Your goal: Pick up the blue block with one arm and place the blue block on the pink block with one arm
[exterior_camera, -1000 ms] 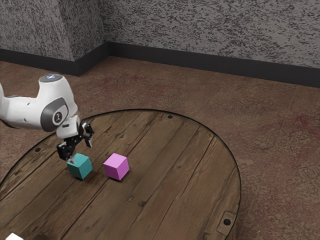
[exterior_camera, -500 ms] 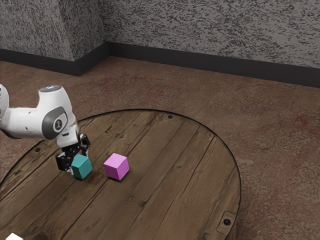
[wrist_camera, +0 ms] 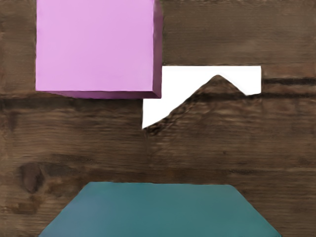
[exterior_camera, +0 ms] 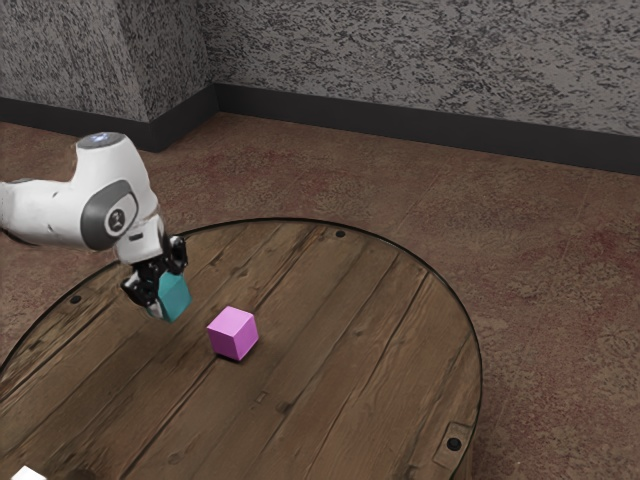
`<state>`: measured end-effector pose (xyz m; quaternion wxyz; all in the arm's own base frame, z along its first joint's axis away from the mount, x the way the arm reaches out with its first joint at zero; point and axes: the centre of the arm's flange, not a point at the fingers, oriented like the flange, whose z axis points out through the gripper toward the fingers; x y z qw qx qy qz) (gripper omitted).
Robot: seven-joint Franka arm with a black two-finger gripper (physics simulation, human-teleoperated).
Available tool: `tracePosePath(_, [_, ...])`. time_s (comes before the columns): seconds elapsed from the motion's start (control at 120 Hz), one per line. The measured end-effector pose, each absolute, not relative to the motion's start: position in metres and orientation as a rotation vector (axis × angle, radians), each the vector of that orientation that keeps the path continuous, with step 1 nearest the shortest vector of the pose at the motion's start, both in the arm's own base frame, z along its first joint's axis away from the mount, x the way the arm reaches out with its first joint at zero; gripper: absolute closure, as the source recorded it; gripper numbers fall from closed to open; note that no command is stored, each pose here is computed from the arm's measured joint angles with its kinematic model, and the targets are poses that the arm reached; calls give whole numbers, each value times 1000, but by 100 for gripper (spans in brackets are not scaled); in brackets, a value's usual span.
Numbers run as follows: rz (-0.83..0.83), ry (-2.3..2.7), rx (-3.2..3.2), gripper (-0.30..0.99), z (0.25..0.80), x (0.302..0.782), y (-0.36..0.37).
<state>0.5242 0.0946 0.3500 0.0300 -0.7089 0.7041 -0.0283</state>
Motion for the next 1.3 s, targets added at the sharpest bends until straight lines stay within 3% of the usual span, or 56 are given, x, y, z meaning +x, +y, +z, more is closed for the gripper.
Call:
tracePosePath(0.217, [-136, 2289, -2089, 35, 367, 551, 1])
tracePosePath(0.4, [-144, 2149, -2296, 35, 354, 556, 32])
tracePosePath(0.767, [-87, 2128, -2345, 35, 331, 572, 4])
tracePosePath(1.017, [-10, 2159, -2266, 13, 333, 567, -4])
tracePosePath(1.15, [-42, 2124, -2234, 7, 377, 562, -5])
tracePosePath(1.3, [-105, 2078, -2183, 4, 501, 566, -19])
